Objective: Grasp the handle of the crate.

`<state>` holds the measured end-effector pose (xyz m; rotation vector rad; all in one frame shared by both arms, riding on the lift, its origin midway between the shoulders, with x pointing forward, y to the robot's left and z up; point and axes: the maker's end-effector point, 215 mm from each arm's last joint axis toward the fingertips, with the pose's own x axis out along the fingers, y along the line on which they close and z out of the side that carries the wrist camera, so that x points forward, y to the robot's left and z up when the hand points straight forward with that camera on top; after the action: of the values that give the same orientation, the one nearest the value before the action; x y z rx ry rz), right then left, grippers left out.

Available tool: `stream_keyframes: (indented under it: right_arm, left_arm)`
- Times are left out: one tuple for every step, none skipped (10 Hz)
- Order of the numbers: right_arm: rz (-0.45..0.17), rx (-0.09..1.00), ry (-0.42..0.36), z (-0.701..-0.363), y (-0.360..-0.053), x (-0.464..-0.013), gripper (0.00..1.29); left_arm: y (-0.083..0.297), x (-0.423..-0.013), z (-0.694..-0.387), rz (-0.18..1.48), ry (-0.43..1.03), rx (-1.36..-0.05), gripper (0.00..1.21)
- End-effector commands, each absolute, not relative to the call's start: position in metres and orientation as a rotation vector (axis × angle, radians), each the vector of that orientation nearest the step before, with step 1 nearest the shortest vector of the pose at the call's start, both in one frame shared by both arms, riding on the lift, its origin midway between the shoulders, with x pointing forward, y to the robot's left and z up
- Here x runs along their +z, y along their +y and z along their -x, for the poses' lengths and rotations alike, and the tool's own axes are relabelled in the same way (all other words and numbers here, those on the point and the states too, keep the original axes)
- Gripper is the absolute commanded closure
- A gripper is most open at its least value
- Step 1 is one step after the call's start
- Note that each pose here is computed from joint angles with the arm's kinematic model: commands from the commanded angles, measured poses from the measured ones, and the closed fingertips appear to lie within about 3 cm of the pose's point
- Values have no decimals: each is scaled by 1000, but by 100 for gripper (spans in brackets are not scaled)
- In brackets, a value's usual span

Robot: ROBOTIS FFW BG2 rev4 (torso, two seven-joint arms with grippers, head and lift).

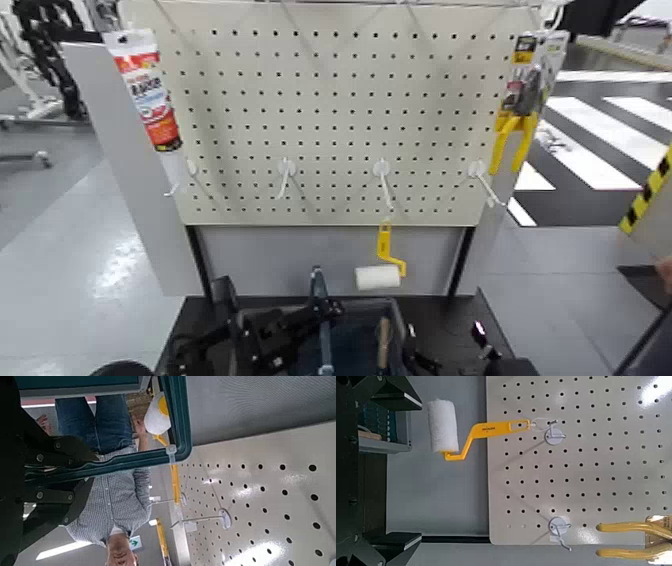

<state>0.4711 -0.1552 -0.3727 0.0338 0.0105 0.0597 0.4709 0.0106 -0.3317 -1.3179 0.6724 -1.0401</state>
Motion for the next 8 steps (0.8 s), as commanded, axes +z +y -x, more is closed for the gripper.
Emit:
stream_keyframes:
  right_arm:
    - [-35, 58, 11, -471, -156, -373, 15]
    - [-34, 58, 16, -470, -156, -374, 15]
    - [-34, 58, 16, -470, -156, -374, 15]
    - [-34, 58, 16, -470, -156, -374, 15]
    - [-33, 59, 16, -470, -156, -374, 15]
    - [-30, 58, 13, -470, -157, -374, 15]
    - [-30, 57, 11, -471, -157, -373, 15]
    - [-28, 56, 14, -470, -157, -374, 15]
  left_arm:
    - [7, -329, -465, 1334, 672, -1051, 118]
    - [2, -325, -458, 1347, 674, -1071, 118]
    - [-1, -318, -452, 1347, 675, -1094, 118]
    - [-3, -316, -446, 1348, 683, -1104, 118]
    - [-2, -313, -441, 1346, 686, -1115, 118]
    - [-4, -308, -434, 1344, 698, -1129, 118]
    - [-5, -305, -426, 1339, 712, -1144, 118]
    - [-8, -303, -418, 1337, 732, -1161, 118]
